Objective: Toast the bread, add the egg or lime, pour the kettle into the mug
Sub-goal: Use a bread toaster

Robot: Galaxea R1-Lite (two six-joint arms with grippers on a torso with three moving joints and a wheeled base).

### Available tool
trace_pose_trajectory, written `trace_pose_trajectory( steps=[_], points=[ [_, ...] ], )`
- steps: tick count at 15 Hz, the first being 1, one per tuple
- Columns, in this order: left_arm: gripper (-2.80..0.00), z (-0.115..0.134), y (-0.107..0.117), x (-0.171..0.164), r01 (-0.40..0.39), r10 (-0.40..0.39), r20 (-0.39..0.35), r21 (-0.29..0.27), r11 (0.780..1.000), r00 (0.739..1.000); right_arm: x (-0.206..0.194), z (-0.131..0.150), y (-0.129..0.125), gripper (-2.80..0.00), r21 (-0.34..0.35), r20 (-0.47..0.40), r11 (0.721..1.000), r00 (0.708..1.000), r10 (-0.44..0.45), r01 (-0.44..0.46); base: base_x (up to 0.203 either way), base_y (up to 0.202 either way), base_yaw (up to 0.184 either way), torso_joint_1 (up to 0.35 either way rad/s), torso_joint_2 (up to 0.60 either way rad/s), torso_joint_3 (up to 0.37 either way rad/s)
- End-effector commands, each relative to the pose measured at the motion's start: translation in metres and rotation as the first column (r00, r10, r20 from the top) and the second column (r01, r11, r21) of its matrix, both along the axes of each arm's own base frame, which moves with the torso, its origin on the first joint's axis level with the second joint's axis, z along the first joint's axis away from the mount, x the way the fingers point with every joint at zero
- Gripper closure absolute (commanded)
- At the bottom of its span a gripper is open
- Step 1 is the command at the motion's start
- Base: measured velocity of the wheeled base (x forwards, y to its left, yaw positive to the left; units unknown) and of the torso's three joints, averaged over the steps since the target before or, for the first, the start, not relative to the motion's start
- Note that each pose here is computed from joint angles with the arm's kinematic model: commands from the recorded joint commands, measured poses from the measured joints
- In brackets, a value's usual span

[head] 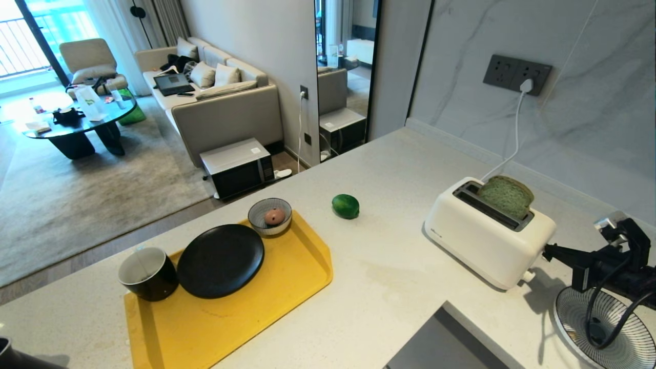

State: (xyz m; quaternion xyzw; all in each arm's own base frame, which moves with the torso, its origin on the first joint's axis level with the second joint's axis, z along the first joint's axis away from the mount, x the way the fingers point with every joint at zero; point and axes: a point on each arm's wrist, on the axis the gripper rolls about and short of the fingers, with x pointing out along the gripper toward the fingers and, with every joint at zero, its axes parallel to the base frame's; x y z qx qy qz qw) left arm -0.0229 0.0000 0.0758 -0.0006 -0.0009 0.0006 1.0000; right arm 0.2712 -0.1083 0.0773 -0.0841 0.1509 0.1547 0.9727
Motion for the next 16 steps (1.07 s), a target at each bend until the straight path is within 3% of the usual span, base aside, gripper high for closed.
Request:
trace_pose_trajectory(
  steps=[1,7,16],
  points=[
    [0.0,0.0,0.0,0.0,0.0,0.0,0.0,0.0,1.0,1.0,0.003,-0.008,-0.001,0.0,0.009,-0.02,1.0,1.0,0.004,-0.004,0.0,0.0,0.0,0.0,0.0,0.0],
    [0.0,0.0,0.0,0.0,0.0,0.0,-0.002,0.0,1.0,1.0,0.008,-0.023,-0.004,0.0,0.027,-0.06,1.0,0.998,0.005,-0.003,0.0,0.0,0.0,0.0,0.0,0.0],
    [0.0,0.0,0.0,0.0,0.0,0.0,0.0,0.0,1.0,1.0,0.013,-0.024,-0.006,0.0,0.027,-0.055,1.0,0.998,0.002,-0.001,0.0,0.0,0.0,0.0,0.0,0.0]
  ],
)
